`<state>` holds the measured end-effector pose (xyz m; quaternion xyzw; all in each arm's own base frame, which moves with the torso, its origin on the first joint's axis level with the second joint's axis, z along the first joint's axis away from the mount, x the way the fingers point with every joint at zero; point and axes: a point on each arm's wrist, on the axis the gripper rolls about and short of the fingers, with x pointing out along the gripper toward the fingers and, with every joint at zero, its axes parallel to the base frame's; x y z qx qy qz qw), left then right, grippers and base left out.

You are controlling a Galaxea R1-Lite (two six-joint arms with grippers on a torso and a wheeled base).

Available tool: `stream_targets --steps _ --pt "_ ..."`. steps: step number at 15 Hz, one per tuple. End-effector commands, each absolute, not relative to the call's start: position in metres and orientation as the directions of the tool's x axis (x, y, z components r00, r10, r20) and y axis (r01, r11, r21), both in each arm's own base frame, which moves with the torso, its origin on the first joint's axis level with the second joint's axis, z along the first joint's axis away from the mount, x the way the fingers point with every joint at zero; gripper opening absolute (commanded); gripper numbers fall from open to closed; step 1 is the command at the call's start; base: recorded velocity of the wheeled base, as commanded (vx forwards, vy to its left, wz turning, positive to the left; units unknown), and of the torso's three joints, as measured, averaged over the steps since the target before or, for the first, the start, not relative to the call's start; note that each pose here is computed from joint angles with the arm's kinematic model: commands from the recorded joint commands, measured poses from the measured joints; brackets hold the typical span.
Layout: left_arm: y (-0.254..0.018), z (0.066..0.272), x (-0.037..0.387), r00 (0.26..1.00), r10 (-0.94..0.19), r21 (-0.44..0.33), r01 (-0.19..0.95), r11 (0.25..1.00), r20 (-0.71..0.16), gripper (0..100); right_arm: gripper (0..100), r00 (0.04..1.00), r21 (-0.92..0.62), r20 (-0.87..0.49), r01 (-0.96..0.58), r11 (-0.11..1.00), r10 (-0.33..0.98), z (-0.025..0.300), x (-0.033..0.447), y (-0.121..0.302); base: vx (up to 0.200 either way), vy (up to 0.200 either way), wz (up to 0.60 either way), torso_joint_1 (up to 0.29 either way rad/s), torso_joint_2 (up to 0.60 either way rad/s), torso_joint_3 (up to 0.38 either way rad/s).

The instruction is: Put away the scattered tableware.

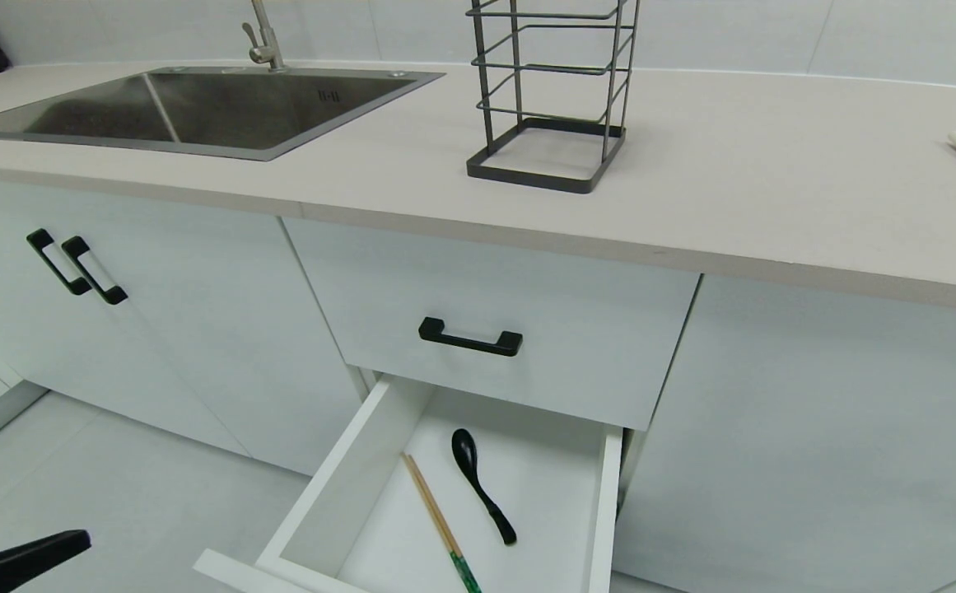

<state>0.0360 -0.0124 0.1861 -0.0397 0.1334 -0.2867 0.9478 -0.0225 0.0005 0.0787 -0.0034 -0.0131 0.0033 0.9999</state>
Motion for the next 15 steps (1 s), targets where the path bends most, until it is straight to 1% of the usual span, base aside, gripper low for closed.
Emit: stream_targets --steps 1,2,4,5,6,9,12,13,15 --pt "-0.012 0.178 0.059 0.774 -0.535 -0.183 0.503 0.845 -0.340 100 100 0.999 -0.010 -0.017 -0.031 0.999 0.031 0.074 -0.023 0.001 0.000 0.000 0.00 0.000 0.00 0.000" --pt "-0.013 0.174 0.063 0.777 -0.503 -0.145 0.487 0.861 -0.380 100 100 0.999 -0.006 -0.002 -0.032 0.999 0.032 0.075 -0.023 0.001 0.000 0.000 0.00 0.000 0.00 0.000" --pt "-0.017 0.172 0.068 0.759 -0.495 -0.124 0.492 0.862 -0.422 100 100 1.000 -0.006 -0.002 -0.029 1.000 0.029 0.075 -0.023 0.001 0.000 0.000 0.00 0.000 0.00 0.000" --pt "-0.023 0.168 0.073 0.740 -0.485 -0.099 0.502 0.859 -0.467 100 100 1.000 -0.006 -0.002 -0.029 1.000 0.029 0.075 -0.023 0.001 0.000 0.000 0.00 0.000 0.00 0.000" --pt "-0.027 0.166 0.073 0.725 -0.484 -0.079 0.516 0.853 -0.491 100 100 1.000 -0.006 -0.002 -0.029 1.000 0.029 0.075 -0.023 0.001 0.000 0.000 0.00 0.000 0.00 0.000" --pt "-0.027 0.156 0.063 0.670 -0.402 -0.033 0.491 0.871 -0.624 100 100 1.000 -0.006 -0.002 -0.029 1.000 0.029 0.075 -0.023 0.001 0.000 0.000 0.00 0.000 0.00 0.000" --pt "-0.028 0.150 0.064 0.627 -0.381 -0.041 0.486 0.873 -0.679 100 100 1.000 -0.006 -0.002 -0.029 1.000 0.029 0.075 -0.023 0.001 0.000 0.000 0.00 0.000 0.00 0.000" --pt "-0.028 0.150 0.064 0.625 -0.381 -0.041 0.486 0.873 -0.681 100 100 1.000 -0.006 -0.003 -0.031 1.000 0.031 0.075 -0.023 0.001 0.000 0.000 0.00 0.000 0.00 0.000" --pt "-0.032 0.143 0.075 0.572 -0.359 -0.047 0.487 0.872 -0.738 100 100 1.000 -0.006 -0.002 -0.029 1.000 0.029 0.075 -0.023 0.001 0.000 0.000 0.00 0.000 0.00 0.000"
